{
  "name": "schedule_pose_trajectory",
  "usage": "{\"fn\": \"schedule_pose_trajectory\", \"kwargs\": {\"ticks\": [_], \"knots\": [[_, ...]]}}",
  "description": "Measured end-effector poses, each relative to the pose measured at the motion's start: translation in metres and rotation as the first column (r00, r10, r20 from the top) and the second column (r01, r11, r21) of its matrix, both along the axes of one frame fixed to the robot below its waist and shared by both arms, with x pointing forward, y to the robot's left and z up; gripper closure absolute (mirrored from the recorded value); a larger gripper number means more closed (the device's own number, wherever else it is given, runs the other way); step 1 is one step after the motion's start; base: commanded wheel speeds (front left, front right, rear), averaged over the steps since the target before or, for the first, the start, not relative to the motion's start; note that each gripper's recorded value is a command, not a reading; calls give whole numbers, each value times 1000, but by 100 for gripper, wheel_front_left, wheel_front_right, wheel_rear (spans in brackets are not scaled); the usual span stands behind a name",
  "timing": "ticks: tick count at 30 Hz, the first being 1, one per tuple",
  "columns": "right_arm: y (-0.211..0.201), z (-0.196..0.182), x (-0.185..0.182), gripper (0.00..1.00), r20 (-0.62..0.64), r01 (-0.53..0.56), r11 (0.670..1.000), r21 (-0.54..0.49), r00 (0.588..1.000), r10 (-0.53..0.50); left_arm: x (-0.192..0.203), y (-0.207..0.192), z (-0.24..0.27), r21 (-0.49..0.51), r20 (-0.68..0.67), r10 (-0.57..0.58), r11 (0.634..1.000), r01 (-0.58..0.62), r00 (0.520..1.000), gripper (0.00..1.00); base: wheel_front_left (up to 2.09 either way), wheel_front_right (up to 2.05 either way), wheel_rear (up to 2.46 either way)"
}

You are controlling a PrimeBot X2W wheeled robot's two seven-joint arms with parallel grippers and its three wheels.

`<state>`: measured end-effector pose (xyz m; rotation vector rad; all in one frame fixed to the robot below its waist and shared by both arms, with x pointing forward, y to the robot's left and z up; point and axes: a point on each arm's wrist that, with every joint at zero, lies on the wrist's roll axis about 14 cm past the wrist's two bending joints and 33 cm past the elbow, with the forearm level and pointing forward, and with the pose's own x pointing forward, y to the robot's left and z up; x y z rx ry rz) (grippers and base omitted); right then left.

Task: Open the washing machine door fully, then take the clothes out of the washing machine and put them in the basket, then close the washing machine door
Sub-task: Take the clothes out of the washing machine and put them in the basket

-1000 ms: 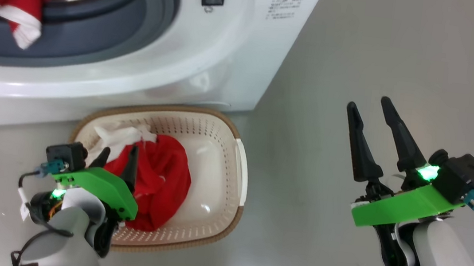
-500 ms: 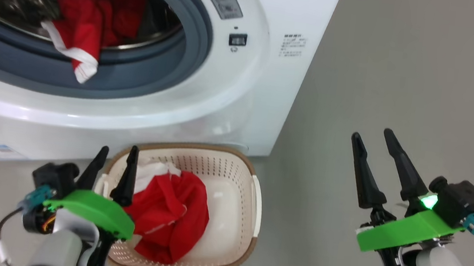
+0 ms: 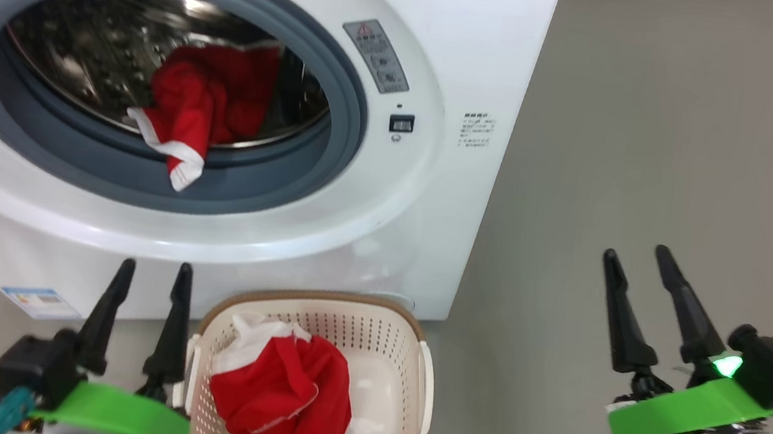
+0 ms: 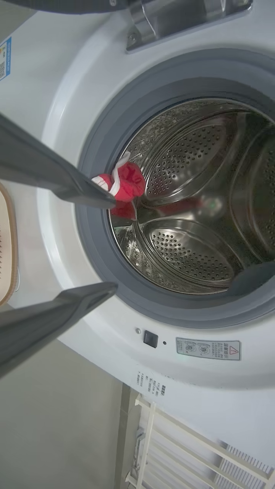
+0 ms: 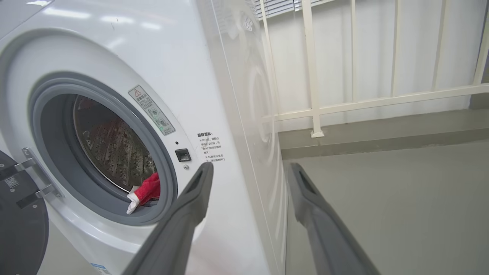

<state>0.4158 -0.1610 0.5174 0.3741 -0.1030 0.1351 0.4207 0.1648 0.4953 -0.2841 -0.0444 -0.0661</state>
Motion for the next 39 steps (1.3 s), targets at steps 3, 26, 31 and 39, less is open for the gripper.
{"fn": "schedule_pose_trajectory", "kwargs": {"ticks": [3,26,31,39], "knots": [[-10,11,-6,0,30,27,1000,-1,999,-27,-12,5,13,34,41,10,999,-12,999,0,0,0,0],[-37,6,-35,0,10,92,996,-18,996,-92,-52,18,12,96,41,46,994,-50,998,0,0,0,0],[-39,5,-37,0,7,98,995,-11,995,-98,-50,15,12,96,41,37,995,-41,998,0,0,0,0],[-42,-3,-36,0,-20,103,995,-8,994,-103,-41,14,9,97,30,44,994,-47,999,0,0,0,0]]}}
